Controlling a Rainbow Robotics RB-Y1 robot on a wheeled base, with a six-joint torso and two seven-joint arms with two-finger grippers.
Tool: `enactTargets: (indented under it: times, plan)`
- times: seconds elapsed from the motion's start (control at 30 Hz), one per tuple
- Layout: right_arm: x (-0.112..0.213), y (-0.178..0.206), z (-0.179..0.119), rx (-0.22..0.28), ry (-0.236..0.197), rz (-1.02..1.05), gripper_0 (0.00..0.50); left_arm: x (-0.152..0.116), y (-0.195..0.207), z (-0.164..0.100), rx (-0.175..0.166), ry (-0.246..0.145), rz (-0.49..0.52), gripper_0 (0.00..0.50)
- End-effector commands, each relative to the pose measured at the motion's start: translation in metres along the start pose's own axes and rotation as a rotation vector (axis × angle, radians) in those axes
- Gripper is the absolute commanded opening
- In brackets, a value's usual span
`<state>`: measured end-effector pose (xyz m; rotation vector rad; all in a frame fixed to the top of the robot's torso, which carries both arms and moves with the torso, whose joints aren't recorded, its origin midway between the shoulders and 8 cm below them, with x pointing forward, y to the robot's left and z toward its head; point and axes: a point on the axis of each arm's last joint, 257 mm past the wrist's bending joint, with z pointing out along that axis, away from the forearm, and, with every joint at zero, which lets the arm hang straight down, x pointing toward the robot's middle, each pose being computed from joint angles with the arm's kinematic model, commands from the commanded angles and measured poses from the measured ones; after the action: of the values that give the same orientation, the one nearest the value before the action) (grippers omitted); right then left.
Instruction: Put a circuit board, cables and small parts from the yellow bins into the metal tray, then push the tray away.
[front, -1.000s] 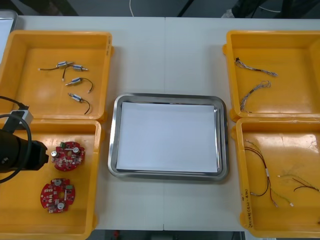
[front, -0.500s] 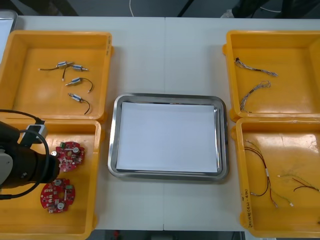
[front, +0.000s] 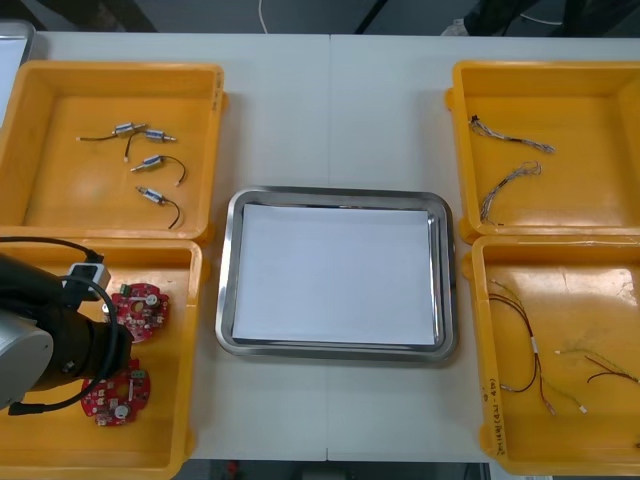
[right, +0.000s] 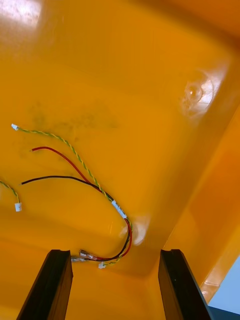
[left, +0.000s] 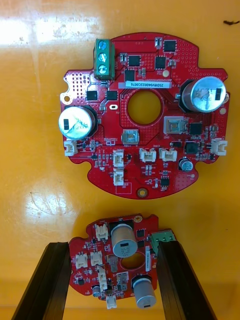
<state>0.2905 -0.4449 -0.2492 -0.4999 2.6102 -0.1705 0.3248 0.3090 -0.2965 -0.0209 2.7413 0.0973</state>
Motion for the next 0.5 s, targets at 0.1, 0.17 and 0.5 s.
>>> enactTargets:
  times: [0.1,0.17,0.5]
  plan:
    - [0.024,0.006,0.014,-0.029,0.066,-0.052,0.500,0.014,-0.011,0.002,0.018,-0.003,-0.042,0.500]
    - [0.027,0.009,0.022,-0.039,0.065,-0.056,0.500,0.015,-0.011,0.003,0.016,-0.001,-0.044,0.500]
    - [0.030,0.002,0.039,-0.010,0.041,-0.102,0.500,0.017,-0.013,0.010,-0.004,-0.005,-0.043,0.500]
